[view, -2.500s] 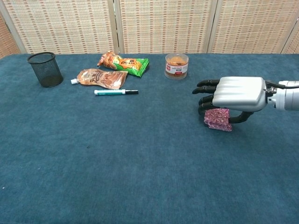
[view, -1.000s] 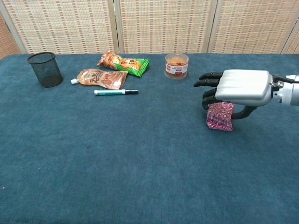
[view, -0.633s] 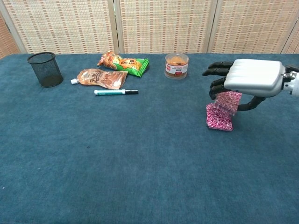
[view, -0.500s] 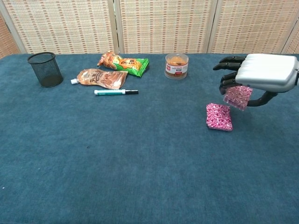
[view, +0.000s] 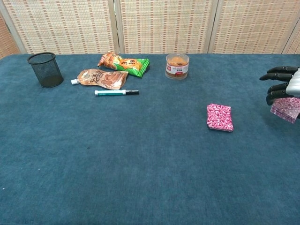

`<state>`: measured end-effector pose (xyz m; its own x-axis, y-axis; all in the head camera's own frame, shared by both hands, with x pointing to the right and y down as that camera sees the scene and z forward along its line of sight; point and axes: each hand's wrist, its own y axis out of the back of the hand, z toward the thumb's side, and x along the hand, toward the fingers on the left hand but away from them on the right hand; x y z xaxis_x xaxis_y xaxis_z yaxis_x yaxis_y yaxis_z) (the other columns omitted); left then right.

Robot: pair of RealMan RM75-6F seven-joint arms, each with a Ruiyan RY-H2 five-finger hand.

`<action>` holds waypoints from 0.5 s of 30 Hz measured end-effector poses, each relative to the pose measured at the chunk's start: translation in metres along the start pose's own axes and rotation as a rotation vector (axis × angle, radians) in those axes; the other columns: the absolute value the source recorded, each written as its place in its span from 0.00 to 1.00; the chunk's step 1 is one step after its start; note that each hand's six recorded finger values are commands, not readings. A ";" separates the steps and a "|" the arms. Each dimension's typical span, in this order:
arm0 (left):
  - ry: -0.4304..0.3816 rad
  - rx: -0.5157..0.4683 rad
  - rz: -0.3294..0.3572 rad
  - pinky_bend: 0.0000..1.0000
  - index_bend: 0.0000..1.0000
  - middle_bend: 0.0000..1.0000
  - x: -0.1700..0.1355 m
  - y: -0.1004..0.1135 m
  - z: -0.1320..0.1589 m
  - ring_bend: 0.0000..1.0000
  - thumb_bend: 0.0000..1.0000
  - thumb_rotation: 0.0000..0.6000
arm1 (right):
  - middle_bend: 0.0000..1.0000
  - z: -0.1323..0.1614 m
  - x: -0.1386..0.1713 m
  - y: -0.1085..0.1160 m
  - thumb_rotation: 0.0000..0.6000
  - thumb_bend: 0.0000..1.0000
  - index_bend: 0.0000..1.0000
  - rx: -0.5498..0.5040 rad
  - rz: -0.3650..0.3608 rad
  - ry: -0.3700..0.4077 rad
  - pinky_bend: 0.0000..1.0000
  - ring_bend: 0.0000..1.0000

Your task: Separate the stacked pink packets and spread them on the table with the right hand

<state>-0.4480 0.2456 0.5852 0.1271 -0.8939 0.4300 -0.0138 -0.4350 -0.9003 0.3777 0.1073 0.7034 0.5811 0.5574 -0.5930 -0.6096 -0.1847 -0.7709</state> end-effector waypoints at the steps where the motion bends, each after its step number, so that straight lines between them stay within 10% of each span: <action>1: -0.001 -0.001 -0.001 0.18 0.00 0.09 0.000 0.000 0.000 0.09 0.46 1.00 | 0.37 0.001 0.000 -0.002 1.00 0.20 0.43 -0.005 0.004 0.000 0.07 0.05; 15: -0.003 -0.002 -0.001 0.18 0.00 0.09 -0.001 -0.003 -0.004 0.10 0.46 1.00 | 0.28 0.019 -0.027 -0.016 1.00 0.20 0.24 -0.021 0.064 0.004 0.07 0.05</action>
<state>-0.4520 0.2475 0.5882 0.1299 -0.8933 0.4303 -0.0155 -0.4358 -0.8999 0.3616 0.1108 0.7366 0.5435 0.5403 -0.6424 -0.6345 -0.2367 -0.7358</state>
